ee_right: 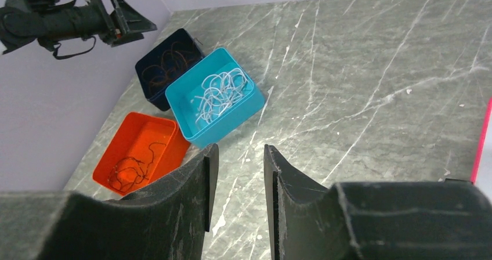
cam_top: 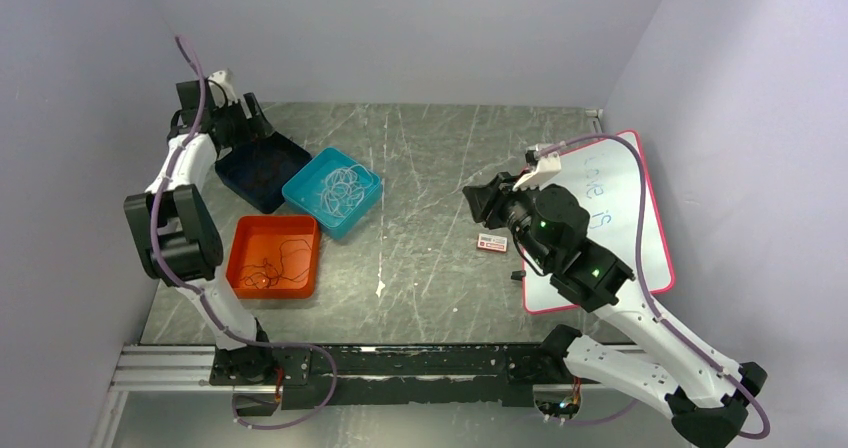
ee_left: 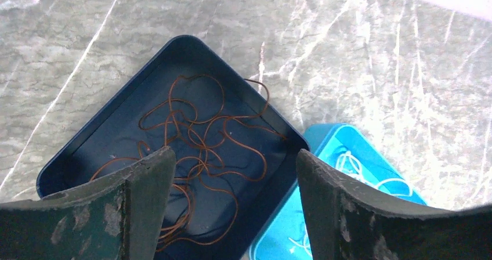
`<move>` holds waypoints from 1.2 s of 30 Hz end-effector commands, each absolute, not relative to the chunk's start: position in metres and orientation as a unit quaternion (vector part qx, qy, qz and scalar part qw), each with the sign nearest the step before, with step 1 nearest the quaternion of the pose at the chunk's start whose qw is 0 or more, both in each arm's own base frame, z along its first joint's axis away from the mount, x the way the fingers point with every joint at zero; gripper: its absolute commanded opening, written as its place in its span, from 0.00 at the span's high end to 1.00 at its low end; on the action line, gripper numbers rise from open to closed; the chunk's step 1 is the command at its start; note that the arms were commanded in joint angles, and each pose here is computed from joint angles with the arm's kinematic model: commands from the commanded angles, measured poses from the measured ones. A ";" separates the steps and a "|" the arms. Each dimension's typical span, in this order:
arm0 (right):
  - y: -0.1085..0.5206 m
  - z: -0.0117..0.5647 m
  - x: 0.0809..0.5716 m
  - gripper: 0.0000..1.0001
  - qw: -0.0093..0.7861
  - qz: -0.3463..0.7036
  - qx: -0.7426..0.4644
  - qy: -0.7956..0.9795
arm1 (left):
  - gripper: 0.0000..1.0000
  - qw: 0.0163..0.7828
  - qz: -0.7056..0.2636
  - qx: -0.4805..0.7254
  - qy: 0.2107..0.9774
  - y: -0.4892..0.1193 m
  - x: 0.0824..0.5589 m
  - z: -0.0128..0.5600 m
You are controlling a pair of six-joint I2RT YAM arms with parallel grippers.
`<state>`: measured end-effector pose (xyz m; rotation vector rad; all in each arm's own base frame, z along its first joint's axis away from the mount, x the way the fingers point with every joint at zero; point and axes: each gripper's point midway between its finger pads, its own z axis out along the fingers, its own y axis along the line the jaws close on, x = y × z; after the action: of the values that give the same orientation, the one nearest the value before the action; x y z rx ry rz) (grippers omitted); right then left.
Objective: Untangle the cables
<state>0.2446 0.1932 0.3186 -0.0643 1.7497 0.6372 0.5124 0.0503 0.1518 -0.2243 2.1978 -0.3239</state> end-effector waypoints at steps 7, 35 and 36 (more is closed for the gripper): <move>0.180 0.318 0.255 0.43 0.617 0.237 -0.011 0.751 | 0.03 0.522 -0.154 -0.061 0.837 0.022 0.469 0.237; 0.131 0.264 0.272 0.00 0.639 0.097 0.050 0.761 | 0.00 0.631 -0.200 -0.050 0.748 -0.036 0.277 0.249; 0.130 0.260 0.272 0.00 0.635 0.091 0.055 0.765 | 0.00 0.630 -0.195 -0.057 0.750 -0.033 0.277 0.250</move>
<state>0.2655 0.1369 0.2617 0.0309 1.7533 0.2452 0.2759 -0.0397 0.2540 -0.0582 1.6981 -0.4635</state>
